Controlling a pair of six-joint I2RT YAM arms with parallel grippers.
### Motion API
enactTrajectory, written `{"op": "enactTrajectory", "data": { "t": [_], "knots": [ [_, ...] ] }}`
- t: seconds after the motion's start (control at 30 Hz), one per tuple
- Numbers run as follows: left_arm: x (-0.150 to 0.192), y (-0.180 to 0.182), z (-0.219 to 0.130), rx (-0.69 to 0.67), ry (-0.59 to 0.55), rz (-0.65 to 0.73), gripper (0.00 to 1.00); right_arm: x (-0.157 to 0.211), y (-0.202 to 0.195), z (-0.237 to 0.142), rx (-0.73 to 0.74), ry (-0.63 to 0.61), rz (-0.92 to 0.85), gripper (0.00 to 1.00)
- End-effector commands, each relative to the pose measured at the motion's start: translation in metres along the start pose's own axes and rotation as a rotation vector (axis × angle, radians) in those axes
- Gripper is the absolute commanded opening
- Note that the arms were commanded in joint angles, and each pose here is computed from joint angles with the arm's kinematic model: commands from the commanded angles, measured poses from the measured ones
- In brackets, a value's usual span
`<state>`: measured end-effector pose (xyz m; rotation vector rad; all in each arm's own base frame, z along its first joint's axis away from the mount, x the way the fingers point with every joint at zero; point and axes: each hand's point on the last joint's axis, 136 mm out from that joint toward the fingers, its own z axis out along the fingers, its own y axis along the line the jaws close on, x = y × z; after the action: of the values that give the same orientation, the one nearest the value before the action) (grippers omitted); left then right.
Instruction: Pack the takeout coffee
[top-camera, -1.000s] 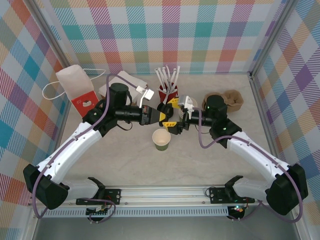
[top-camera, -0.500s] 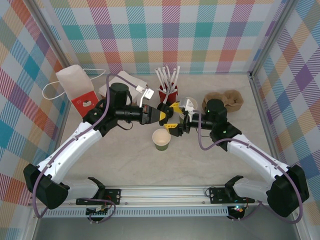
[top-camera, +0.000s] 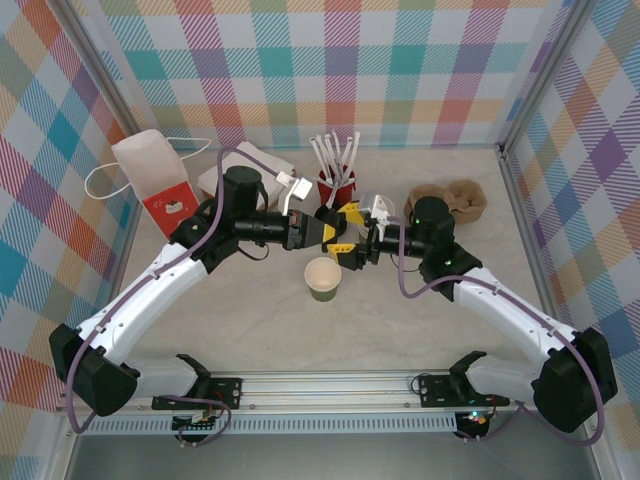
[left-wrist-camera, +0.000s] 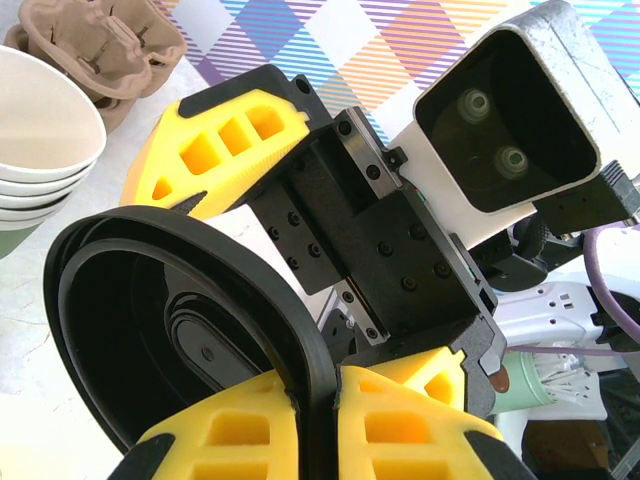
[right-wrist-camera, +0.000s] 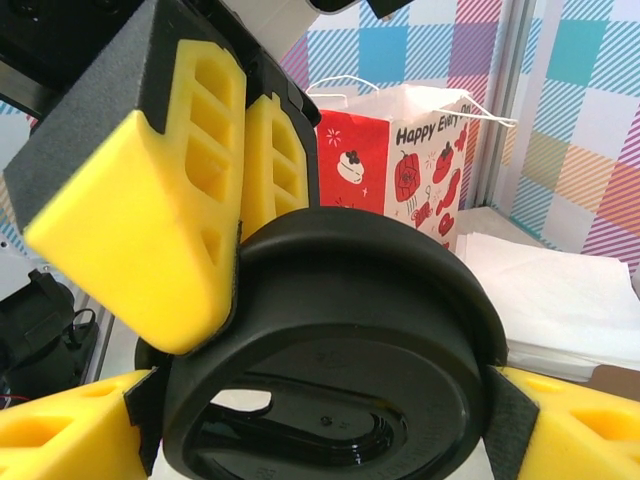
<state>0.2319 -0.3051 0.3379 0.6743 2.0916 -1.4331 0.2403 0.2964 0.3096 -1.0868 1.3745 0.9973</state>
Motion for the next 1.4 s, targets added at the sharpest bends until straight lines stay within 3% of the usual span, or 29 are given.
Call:
{"op": "enactTrajectory", "data": {
  "t": [0.0,0.17,0.3,0.63,0.8,1.07,1.37],
  "knots": [
    [-0.014,-0.017,-0.001,0.042,-0.035,0.042,0.00,-0.022,0.007,0.001,-0.049,-0.056,-0.045,0.80],
    [-0.014,-0.017,-0.002,0.038,-0.039,0.040,0.00,-0.016,0.007,0.001,-0.051,-0.030,-0.019,0.70],
    [-0.012,-0.013,-0.001,0.022,-0.035,0.029,0.06,-0.011,0.006,-0.004,-0.019,0.000,0.001,0.70],
    [0.002,0.011,-0.009,-0.117,-0.033,0.008,0.48,0.017,0.001,-0.021,0.090,0.185,0.078,0.70],
    [0.011,0.030,-0.034,-0.288,-0.092,0.005,0.59,0.042,-0.005,-0.039,0.200,0.365,0.189,0.69],
    [0.045,0.089,-0.106,-0.724,-0.259,-0.055,0.63,0.076,-0.005,-0.061,0.355,0.702,0.441,0.69],
    [0.118,0.138,-0.147,-0.965,-0.277,-0.216,0.64,0.095,0.006,-0.044,0.430,1.083,0.417,0.69]
  ]
}}
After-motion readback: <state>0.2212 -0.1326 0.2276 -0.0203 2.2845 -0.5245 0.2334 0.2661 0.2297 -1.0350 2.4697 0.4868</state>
